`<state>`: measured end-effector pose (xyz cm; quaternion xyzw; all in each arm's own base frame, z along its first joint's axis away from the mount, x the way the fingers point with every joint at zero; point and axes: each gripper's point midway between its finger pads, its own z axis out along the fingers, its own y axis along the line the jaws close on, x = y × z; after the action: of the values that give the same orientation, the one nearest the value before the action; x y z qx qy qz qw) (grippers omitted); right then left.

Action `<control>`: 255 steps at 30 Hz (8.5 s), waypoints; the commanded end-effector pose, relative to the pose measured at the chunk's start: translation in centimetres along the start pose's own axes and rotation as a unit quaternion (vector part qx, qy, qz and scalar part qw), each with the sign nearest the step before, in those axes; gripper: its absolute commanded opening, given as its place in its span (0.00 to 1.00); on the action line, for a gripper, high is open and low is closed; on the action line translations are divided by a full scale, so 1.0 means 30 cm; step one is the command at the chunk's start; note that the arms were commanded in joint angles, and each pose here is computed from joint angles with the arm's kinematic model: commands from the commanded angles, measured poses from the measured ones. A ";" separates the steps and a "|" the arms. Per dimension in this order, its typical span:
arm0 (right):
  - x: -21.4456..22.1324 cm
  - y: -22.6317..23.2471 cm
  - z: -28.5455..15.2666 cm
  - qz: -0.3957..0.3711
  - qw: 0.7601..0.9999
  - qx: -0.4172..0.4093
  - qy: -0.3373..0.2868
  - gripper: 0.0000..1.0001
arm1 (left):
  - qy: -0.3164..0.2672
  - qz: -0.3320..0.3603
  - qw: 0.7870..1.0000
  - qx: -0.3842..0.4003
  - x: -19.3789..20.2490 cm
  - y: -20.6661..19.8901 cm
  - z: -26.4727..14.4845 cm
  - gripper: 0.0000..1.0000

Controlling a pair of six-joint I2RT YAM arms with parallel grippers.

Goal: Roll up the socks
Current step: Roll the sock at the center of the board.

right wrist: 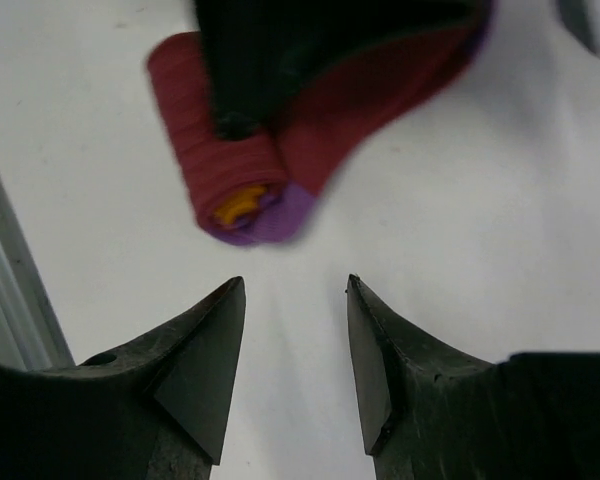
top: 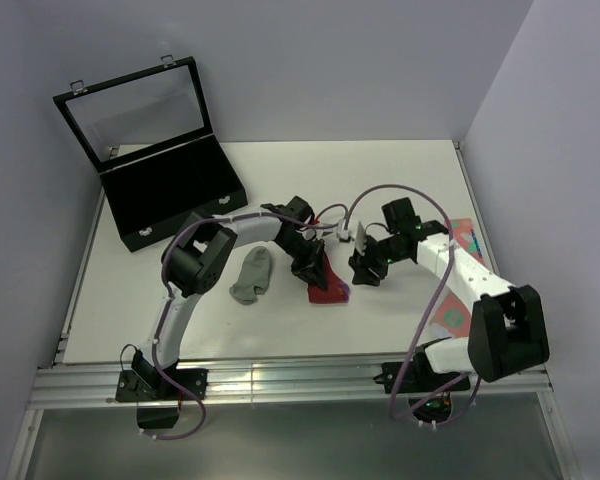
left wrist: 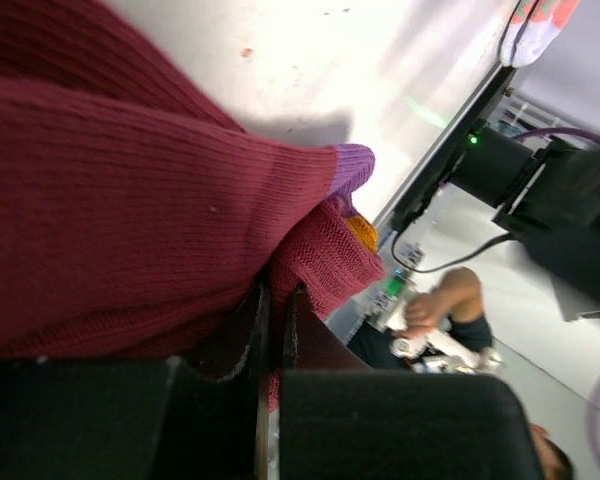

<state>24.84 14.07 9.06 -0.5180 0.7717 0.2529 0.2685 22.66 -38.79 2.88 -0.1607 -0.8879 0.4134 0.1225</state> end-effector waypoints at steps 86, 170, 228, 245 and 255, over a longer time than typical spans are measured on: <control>0.098 0.332 0.310 -0.241 0.959 -0.084 0.123 0.11 | -0.200 -0.011 0.974 -0.111 -0.223 0.142 -0.207 0.29; 0.057 0.111 0.369 0.059 0.892 -0.307 0.327 0.12 | -0.379 0.348 0.835 -0.198 0.060 -0.065 -0.228 0.55; -0.071 0.009 0.378 0.173 0.949 -0.185 0.186 0.44 | -0.169 0.273 0.934 -0.161 0.182 0.213 0.038 0.00; -0.212 -0.259 0.319 0.263 0.959 -0.075 0.066 0.51 | -0.166 0.267 0.939 -0.141 0.183 0.212 0.038 0.00; -0.189 -0.256 0.397 0.260 0.959 -0.055 0.097 0.52 | -0.168 0.272 0.938 -0.133 0.176 0.195 0.034 0.00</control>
<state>35.05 22.37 3.85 -0.3298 0.8837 0.3224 0.0794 22.40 -37.85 4.28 -0.3349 -0.8124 0.3870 -0.2794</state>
